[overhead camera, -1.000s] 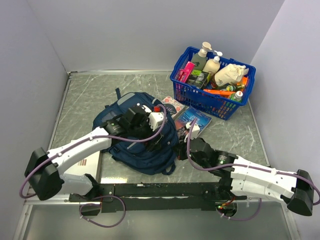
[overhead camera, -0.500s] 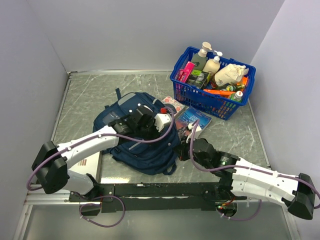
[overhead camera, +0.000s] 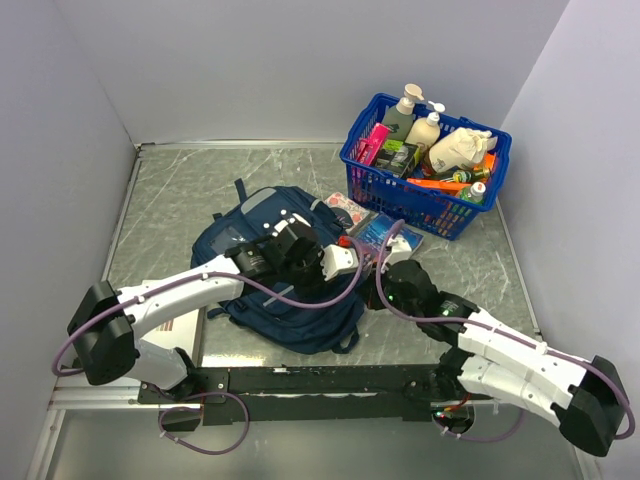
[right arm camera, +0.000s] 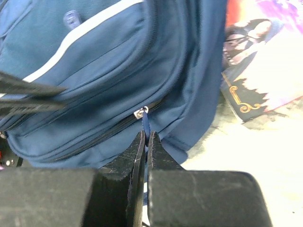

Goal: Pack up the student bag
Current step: Zip the student bag at the center of the board.

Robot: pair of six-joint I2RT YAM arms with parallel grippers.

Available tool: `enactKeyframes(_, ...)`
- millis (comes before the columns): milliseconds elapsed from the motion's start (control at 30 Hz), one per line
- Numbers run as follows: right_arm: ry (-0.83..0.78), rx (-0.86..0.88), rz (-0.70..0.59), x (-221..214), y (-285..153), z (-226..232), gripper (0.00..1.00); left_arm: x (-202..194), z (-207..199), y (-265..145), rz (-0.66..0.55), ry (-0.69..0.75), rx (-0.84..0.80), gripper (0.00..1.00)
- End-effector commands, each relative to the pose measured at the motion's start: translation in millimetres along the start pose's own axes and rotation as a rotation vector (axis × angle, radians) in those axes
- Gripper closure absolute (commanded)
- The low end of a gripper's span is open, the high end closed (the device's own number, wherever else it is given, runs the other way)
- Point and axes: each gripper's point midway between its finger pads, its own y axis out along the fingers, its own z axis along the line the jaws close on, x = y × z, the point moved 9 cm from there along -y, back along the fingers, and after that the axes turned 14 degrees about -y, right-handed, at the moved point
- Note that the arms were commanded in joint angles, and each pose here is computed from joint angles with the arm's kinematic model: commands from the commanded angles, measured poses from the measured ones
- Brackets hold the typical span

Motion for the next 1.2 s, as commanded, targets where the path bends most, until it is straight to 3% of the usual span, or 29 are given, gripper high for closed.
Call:
enactKeyframes(0,0.001,-0.102,-0.101,27.8,1.1,-18.3,1.0,6.0,-33.3,-20.5,-0.042,0.102,-0.233,0.99)
enactKeyframes(200,-0.003,-0.146,-0.17,48.6,-9.2,-31.3,1.0,-7.3,-36.6,-24.2,-0.024,0.141,-0.257,0.99)
enactKeyframes(500,0.003,-0.167,-0.178,68.4,9.8,-44.0,1.0,-10.0,-53.7,-37.9,0.012,0.301,-0.435,0.99)
enactKeyframes(900,0.074,-0.19,-0.188,82.3,31.4,-65.8,1.0,-13.8,-57.7,-49.5,0.015,0.374,-0.493,0.99)
enactKeyframes(1167,0.156,-0.332,-0.24,85.7,26.9,-81.9,1.0,-16.4,-58.3,-49.0,0.028,0.367,-0.503,0.99)
